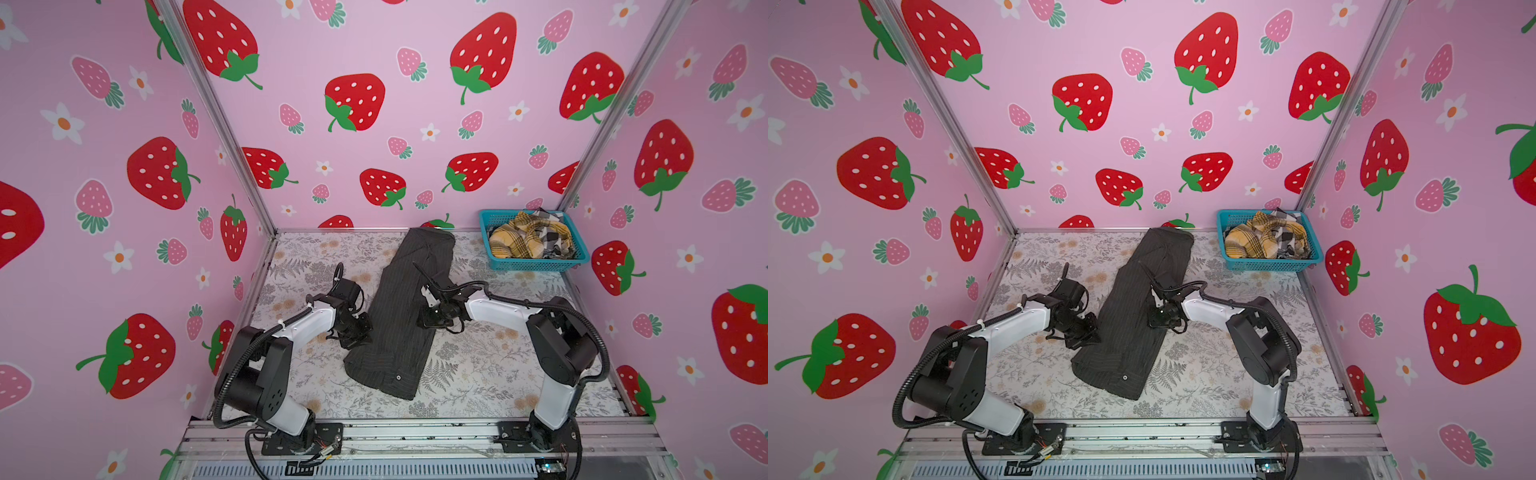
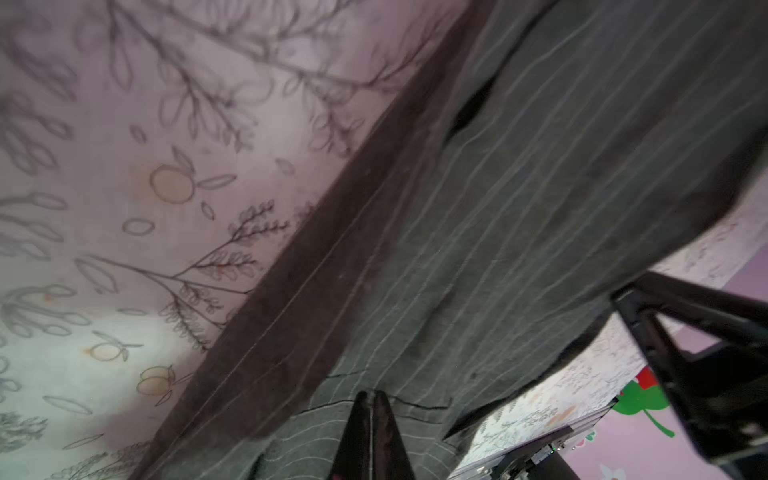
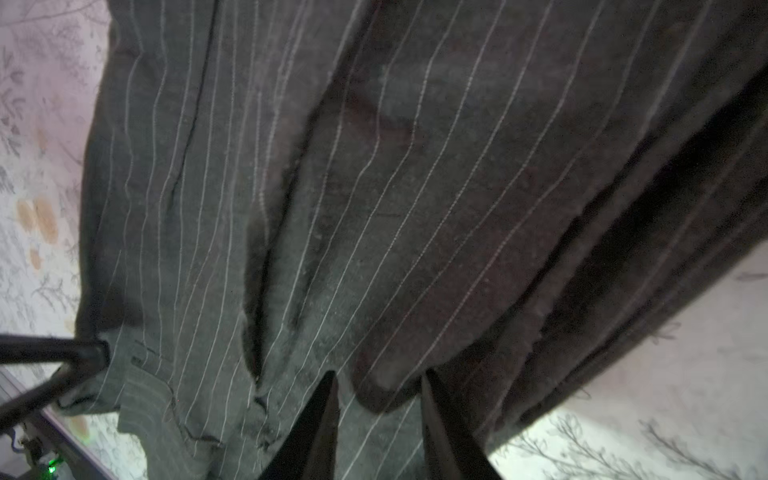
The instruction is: Fold and stack the long sleeve shirts
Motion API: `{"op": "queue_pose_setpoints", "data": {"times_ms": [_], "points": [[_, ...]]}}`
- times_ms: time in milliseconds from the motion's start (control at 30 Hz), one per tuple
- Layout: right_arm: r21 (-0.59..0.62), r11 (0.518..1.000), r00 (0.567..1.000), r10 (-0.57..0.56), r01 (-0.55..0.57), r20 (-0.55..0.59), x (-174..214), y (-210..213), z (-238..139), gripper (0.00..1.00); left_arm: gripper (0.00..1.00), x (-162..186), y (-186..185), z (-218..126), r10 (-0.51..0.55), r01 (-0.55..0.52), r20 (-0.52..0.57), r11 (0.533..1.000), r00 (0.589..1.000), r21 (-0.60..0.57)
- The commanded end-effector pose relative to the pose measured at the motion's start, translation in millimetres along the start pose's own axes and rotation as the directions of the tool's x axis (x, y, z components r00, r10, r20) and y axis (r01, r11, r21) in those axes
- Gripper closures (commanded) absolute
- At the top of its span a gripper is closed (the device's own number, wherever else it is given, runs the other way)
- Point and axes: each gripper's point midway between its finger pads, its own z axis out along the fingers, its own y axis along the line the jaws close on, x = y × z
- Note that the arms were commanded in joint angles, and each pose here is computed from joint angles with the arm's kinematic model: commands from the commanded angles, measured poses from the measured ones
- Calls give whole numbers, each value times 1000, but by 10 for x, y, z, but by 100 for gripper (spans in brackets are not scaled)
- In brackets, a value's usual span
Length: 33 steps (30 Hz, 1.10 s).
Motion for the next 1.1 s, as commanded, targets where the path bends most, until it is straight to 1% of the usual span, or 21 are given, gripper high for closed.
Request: {"op": "queue_pose_setpoints", "data": {"times_ms": [0,33,67,167,233,333,400,467,500,567,633,667,733,767,800,833,867,933,1000,1067], "points": [[68,996,998,63,-63,4,-88,-241,174,68,93,33,23,110,-17,18,-27,1000,999,21],[97,992,997,76,-75,0,-130,-354,216,69,97,51,48,156,-27,28,-37,999,999,17],[131,987,996,94,-91,-12,-165,-486,245,69,99,80,58,205,-37,38,-50,999,998,22],[158,981,994,113,-112,4,-410,-729,269,70,99,155,-26,330,-45,49,-64,998,997,49],[158,983,996,91,-93,21,-599,-794,239,72,99,232,-186,418,-22,28,-82,997,996,77],[175,983,997,42,-53,62,-871,-824,49,73,98,367,-462,480,32,-22,-102,994,994,105],[178,984,995,12,-29,98,-967,-778,-162,73,96,447,-661,439,84,-70,-101,988,991,136],[181,983,991,-29,5,130,-991,-675,-414,71,85,460,-800,250,133,-121,-67,980,989,157],[180,983,989,-46,20,139,-967,-615,-506,69,81,416,-812,128,144,-138,-29,979,989,150],[181,982,988,-78,53,136,-814,-476,-659,61,69,251,-779,-222,147,-158,90,978,985,133],[161,984,989,-94,75,117,-602,-329,-707,53,61,83,-761,-541,129,-162,201,975,971,154],[145,987,990,-91,75,111,-489,-252,-708,50,57,7,-760,-704,126,-173,260,971,957,167],[91,993,992,-80,71,96,-278,-87,-671,49,48,-75,-714,-890,137,-201,348,968,927,153],[72,996,994,-66,60,91,-184,-29,-652,49,46,-93,-685,-919,130,-197,360,968,924,157],[57,997,995,-58,53,84,-102,26,-620,49,45,-100,-647,-901,113,-178,344,970,932,165],[36,998,996,-50,47,76,-15,100,-583,49,47,-96,-613,-845,90,-150,304,972,949,182],[32,999,997,-47,45,63,65,139,-546,49,49,-63,-598,-763,69,-121,244,970,967,209],[34,998,998,-48,46,43,178,179,-482,49,50,5,-587,-610,36,-73,146,963,989,258],[27,999,999,-32,32,15,289,185,-415,50,45,58,-597,-491,12,-42,98,951,995,305],[12,1000,1000,-17,17,-13,416,210,-355,50,41,89,-526,-388,-13,-7,65,957,998,290]]}}
